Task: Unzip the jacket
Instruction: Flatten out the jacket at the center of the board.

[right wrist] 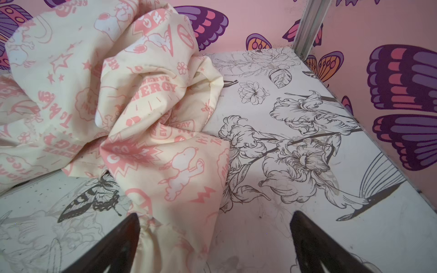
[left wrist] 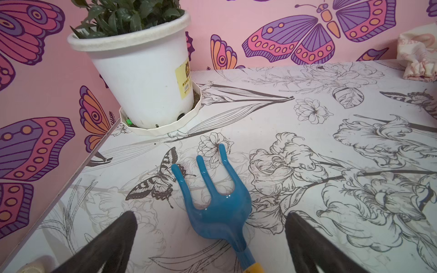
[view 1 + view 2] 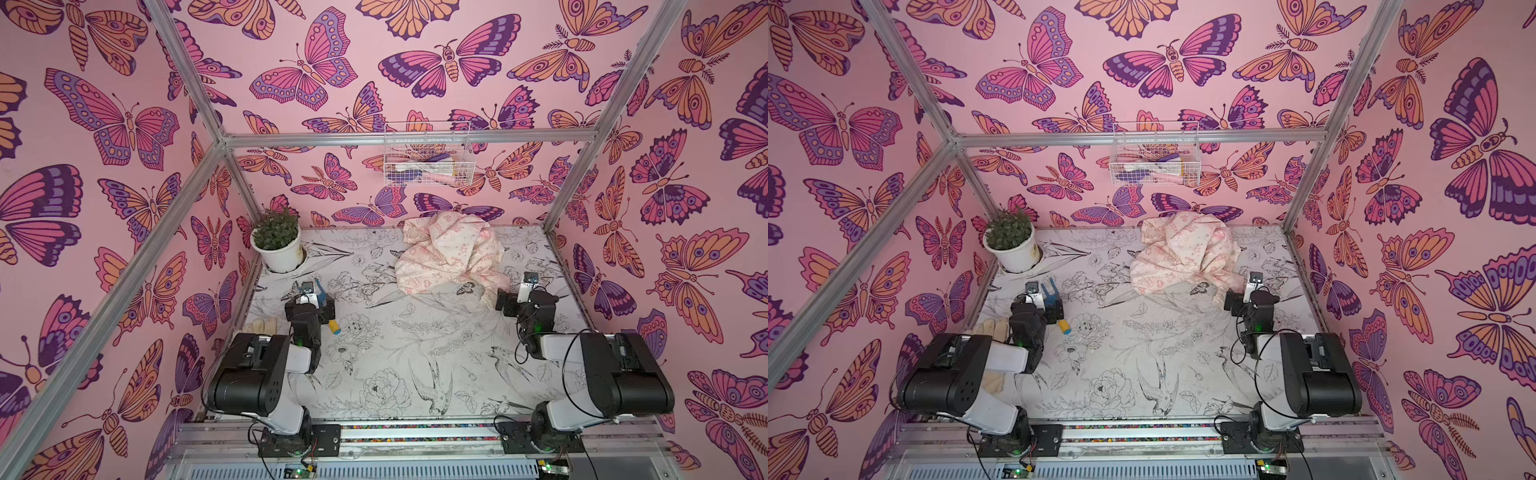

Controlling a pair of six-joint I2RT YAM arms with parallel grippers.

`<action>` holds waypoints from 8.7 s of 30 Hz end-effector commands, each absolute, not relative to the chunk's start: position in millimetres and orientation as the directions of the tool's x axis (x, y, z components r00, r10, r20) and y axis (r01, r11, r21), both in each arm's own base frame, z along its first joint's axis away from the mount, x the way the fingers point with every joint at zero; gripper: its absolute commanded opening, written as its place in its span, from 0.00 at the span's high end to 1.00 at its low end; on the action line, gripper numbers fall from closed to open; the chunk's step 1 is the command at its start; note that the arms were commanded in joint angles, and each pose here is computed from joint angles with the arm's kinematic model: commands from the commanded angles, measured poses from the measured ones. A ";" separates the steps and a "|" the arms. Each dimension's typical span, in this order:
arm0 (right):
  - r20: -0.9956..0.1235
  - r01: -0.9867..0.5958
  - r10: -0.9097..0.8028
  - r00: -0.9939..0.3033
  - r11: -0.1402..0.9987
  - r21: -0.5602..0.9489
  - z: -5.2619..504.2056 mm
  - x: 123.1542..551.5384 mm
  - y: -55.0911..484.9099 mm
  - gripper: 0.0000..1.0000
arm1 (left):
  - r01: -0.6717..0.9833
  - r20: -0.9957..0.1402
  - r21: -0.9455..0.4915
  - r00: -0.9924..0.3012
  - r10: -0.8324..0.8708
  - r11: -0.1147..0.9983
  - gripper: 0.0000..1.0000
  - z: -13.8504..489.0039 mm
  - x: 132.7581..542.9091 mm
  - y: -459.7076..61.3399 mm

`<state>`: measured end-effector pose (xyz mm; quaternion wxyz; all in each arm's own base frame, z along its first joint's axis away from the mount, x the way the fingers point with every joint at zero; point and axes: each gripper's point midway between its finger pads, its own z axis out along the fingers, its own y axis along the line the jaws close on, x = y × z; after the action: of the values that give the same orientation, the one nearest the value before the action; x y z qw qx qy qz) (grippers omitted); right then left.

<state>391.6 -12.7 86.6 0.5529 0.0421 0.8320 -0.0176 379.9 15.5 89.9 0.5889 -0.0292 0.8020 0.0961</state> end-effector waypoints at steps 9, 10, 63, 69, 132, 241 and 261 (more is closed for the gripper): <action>-0.929 0.093 0.033 -0.368 0.996 -0.002 93.9 394.1 -9.1 0.01 | -0.185 -0.942 0.093 -0.333 0.026 0.978 0.01 85.2 381.8 25.1; -0.929 0.093 0.033 -0.367 0.996 -0.002 94.0 394.2 -9.0 0.01 | -0.187 -0.942 0.093 -0.334 0.026 0.978 0.01 85.2 381.8 25.8; -0.319 0.211 0.233 -0.919 0.972 0.102 35.2 410.5 17.6 0.23 | 0.533 -0.892 0.059 -0.352 0.284 0.844 0.04 190.3 332.8 -181.4; -0.304 0.173 0.196 -0.932 0.980 0.099 34.2 413.1 22.1 0.80 | 0.575 -0.874 0.075 -0.357 0.331 0.815 0.05 176.5 332.7 -200.2; -0.922 -0.275 0.142 -0.360 0.928 0.250 450.9 249.5 82.5 1.00 | 0.697 -0.817 0.160 -0.303 0.490 0.699 0.78 116.8 397.2 -328.0; -0.420 -0.721 -0.664 -0.619 0.692 -0.032 146.3 346.6 379.0 1.00 | 0.047 -0.927 -0.067 -0.371 -0.045 0.997 0.00 210.0 252.8 -71.1; -0.403 -0.218 -0.199 -0.893 0.976 0.003 151.9 415.1 187.9 0.42 | 0.784 -0.851 -0.032 -0.347 0.394 0.620 0.16 185.0 249.2 -230.7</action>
<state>435.3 199.8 144.0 0.2159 -0.1156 0.9688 0.0378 259.9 -204.7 182.4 0.4421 0.3019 0.8222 -0.1937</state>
